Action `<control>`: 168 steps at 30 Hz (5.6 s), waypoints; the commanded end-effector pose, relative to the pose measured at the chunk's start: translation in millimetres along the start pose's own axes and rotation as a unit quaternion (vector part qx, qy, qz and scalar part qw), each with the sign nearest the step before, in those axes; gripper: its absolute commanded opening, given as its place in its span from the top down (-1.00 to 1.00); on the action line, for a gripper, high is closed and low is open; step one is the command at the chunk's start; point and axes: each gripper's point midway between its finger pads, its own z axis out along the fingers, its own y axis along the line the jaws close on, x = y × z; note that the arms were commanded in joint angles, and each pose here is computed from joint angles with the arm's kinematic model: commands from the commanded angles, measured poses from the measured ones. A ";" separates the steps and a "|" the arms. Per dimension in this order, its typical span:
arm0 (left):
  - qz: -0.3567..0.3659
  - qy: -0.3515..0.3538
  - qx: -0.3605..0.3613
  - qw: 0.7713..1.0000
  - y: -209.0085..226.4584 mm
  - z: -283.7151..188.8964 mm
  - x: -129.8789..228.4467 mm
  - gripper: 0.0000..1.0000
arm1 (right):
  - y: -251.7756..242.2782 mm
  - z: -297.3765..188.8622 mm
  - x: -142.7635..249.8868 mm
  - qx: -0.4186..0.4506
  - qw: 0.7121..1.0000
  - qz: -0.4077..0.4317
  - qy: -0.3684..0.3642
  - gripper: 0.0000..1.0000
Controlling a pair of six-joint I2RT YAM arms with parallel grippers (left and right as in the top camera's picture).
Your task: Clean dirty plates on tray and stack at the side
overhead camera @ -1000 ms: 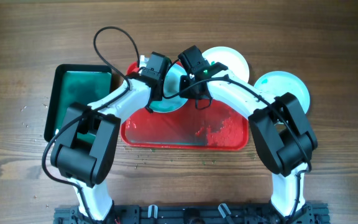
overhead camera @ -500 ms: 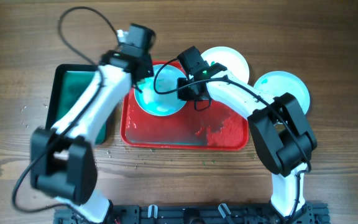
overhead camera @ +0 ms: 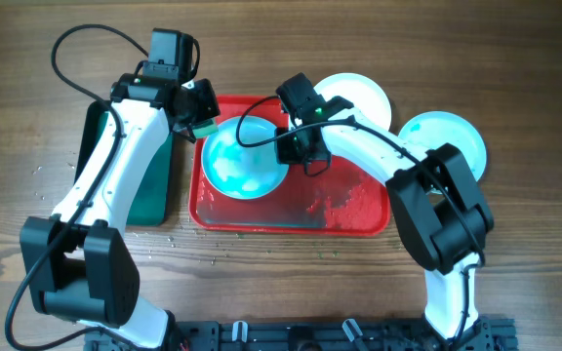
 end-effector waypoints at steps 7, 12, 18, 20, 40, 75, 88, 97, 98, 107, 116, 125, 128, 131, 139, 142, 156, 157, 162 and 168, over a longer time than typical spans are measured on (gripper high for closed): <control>-0.059 -0.021 0.022 0.998 -8.2 1.8 -13.6 0.92 | -24.7 -173.7 -27.1 0.319 0.908 -0.140 -0.232 0.92; -0.061 -0.026 -0.015 0.998 5.6 2.0 -12.7 0.92 | -14.6 -223.1 -24.9 0.458 0.813 -0.216 -0.287 0.91; -0.061 -0.027 -0.015 0.998 6.2 2.0 -13.2 0.92 | 9.9 -275.1 -20.8 0.551 0.714 -0.202 -0.383 0.91; -0.061 -0.027 -0.015 0.998 6.0 2.0 -13.1 0.92 | 14.7 -284.6 -19.7 0.561 0.698 -0.190 -0.403 0.91; -0.061 -0.024 -0.016 0.998 5.7 2.3 -11.7 0.92 | 44.6 -176.0 2.6 0.324 0.859 -0.317 -0.236 0.91; -0.060 -0.013 -0.011 0.998 -4.5 4.1 -1.8 0.92 | -354.5 -185.5 60.1 0.200 0.890 0.393 -0.116 0.46; -0.060 -0.012 -0.011 0.998 -4.3 4.1 -1.4 0.92 | -222.4 -171.4 -27.5 0.012 0.970 0.184 -0.157 0.19; -0.060 -0.011 -0.012 0.998 -3.9 4.1 -0.8 0.92 | -203.2 -99.5 -60.5 0.090 0.976 0.115 -0.161 0.19; -0.060 -0.011 -0.012 0.998 -4.0 4.1 -0.7 0.92 | -203.9 -93.4 -62.8 0.091 0.977 0.106 -0.161 0.19; -0.060 -0.011 -0.012 0.998 -3.9 4.1 -0.8 0.92 | -209.1 -64.4 -68.5 0.096 0.984 0.034 -0.148 0.40; -0.060 -0.009 -0.013 0.998 -3.5 4.1 -0.1 0.92 | -199.3 -64.8 -57.2 0.077 0.988 0.033 -0.126 0.91; -0.060 -0.008 -0.014 0.998 -3.1 4.1 0.7 0.92 | -133.2 -121.3 -47.1 0.025 0.985 0.077 -0.154 0.91; -0.060 -0.008 -0.014 0.998 -3.0 4.1 0.9 0.92 | -100.1 -104.0 -32.7 0.013 0.989 0.075 -0.126 0.91; -0.060 -0.005 -0.016 0.998 -2.2 4.1 2.4 0.92 | -75.9 -88.2 -17.3 0.008 0.992 0.076 -0.098 0.91; -0.060 0.001 -0.021 0.998 0.0 4.0 5.4 0.92 | -45.6 -59.2 9.1 0.020 0.994 0.094 -0.057 0.53; -0.060 0.007 -0.025 0.998 1.6 3.9 8.5 0.92 | -42.5 -52.6 7.8 0.010 0.997 0.059 -0.052 0.18; -0.061 0.013 -0.020 0.998 -0.1 4.6 10.9 0.92 | -42.7 0.2 -2.1 0.007 1.000 -0.008 0.011 0.66; -0.061 0.023 -0.012 0.998 -2.8 5.1 14.8 0.92 | -42.5 0.3 -2.5 0.007 1.000 -0.007 0.010 0.77; -0.049 0.070 0.012 0.996 -14.1 19.0 48.2 0.92 | -42.5 0.3 -2.5 0.007 1.000 -0.007 0.010 0.91; -0.024 0.084 0.012 0.996 -17.2 43.9 82.0 0.92 | -42.6 0.2 -3.0 0.007 1.000 0.006 0.009 0.92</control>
